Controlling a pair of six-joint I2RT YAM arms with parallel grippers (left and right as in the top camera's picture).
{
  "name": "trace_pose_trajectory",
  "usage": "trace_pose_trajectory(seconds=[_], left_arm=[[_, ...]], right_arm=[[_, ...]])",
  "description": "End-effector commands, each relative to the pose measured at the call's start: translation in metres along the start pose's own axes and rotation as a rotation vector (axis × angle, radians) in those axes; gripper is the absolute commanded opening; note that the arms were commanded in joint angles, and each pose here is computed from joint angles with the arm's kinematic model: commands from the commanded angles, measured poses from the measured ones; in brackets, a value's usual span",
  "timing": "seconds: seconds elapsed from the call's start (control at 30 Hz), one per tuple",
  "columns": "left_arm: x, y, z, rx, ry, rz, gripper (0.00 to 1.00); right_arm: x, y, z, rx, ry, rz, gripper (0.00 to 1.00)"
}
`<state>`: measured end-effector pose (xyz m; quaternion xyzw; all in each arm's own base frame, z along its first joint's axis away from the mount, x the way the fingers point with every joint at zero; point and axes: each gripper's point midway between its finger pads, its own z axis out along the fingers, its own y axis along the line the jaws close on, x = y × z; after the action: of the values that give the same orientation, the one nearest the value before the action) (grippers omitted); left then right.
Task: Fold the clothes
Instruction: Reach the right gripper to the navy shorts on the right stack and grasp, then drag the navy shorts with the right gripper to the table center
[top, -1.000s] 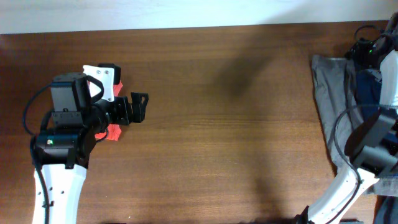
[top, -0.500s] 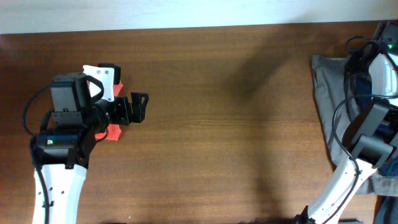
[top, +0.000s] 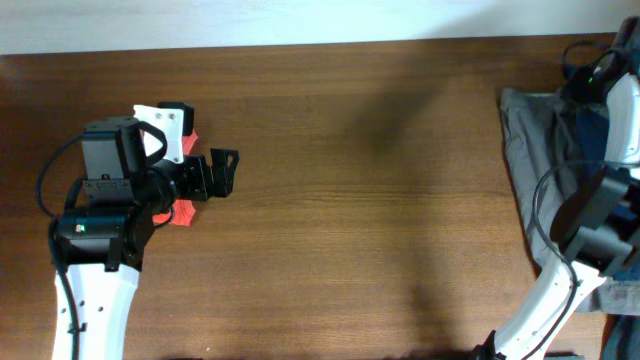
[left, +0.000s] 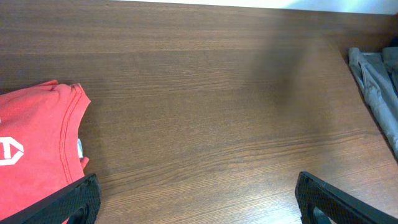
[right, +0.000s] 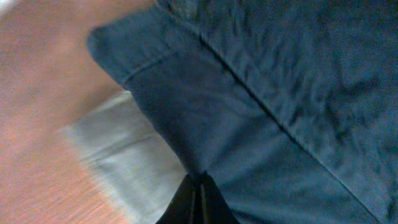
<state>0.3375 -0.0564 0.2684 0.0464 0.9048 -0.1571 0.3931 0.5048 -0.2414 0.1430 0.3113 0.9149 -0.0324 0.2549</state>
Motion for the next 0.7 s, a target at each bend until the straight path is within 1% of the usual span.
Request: trace_pose_trajectory(seconds=[0.0,0.17,0.27,0.43,0.57,0.67], left_arm=[[-0.007,0.001,-0.006,-0.011,-0.024,0.021,0.99],[-0.013,-0.002,-0.018,-0.019,-0.057,0.030,0.99],[-0.023,0.004,-0.040,-0.086,-0.096,0.035,0.99],[-0.038,0.024,-0.085,-0.287,-0.168,0.037,0.99],[-0.040,0.027,-0.102,-0.335,-0.205,0.039,0.99],[-0.034,0.028,-0.105,-0.345,-0.188,0.035,0.99]], right_arm=[[-0.022,0.091,-0.106,-0.289,-0.143,-0.092,0.04],[0.026,0.159,-0.139,-0.394,-0.055,-0.209,0.04],[0.068,0.202,-0.150,-0.447,0.026,-0.305,0.04],[0.152,0.275,-0.174,-0.523,0.146,-0.507,0.04],[0.223,0.323,-0.192,-0.573,0.222,-0.661,0.04],[0.278,0.342,-0.201,-0.576,0.302,-0.764,0.04]])
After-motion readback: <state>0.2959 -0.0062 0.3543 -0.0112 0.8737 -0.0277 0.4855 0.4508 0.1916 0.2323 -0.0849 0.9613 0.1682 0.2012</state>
